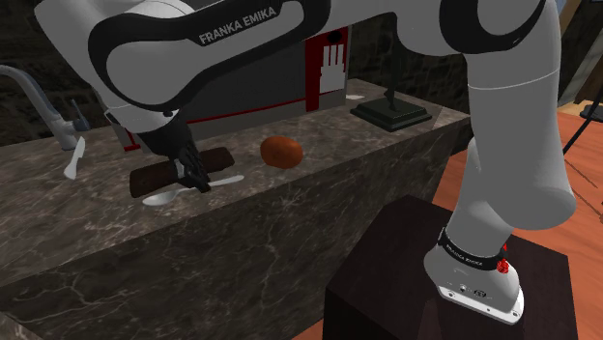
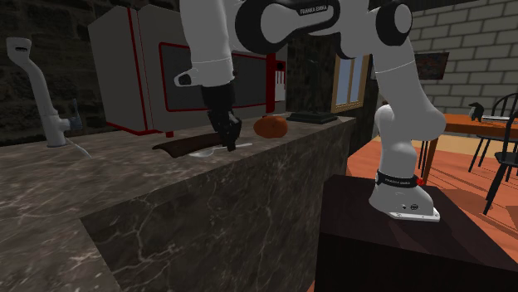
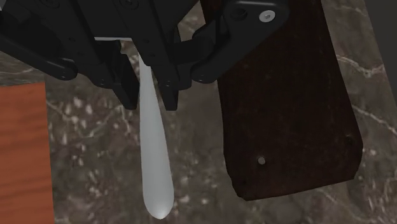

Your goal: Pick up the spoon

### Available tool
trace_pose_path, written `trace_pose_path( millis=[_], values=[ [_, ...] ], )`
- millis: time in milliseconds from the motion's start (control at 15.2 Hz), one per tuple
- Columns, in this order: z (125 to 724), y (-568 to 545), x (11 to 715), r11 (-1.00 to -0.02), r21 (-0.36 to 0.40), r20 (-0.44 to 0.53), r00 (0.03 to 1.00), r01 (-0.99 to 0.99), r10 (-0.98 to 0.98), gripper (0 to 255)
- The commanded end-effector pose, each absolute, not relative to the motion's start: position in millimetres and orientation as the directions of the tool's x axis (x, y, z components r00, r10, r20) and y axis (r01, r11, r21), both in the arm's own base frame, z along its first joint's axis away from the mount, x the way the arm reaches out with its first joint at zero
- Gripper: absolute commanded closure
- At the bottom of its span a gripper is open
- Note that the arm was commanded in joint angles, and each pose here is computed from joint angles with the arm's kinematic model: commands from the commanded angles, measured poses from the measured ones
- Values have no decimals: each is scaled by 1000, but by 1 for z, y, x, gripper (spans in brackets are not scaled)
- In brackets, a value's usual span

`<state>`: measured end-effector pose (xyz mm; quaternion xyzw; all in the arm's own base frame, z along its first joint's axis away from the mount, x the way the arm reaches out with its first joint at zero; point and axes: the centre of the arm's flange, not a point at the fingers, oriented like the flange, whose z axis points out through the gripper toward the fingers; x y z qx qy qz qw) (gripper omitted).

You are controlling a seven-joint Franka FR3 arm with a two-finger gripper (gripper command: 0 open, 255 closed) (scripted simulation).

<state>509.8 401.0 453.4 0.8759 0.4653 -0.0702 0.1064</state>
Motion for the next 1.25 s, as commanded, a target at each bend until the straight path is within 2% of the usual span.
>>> trace_pose_path(
  millis=[0, 1188],
  values=[
    [453, 401, 510, -544, 121, -222, 557, 830, 800, 255],
    [533, 401, 510, -544, 121, -222, 557, 830, 800, 255]
  ],
)
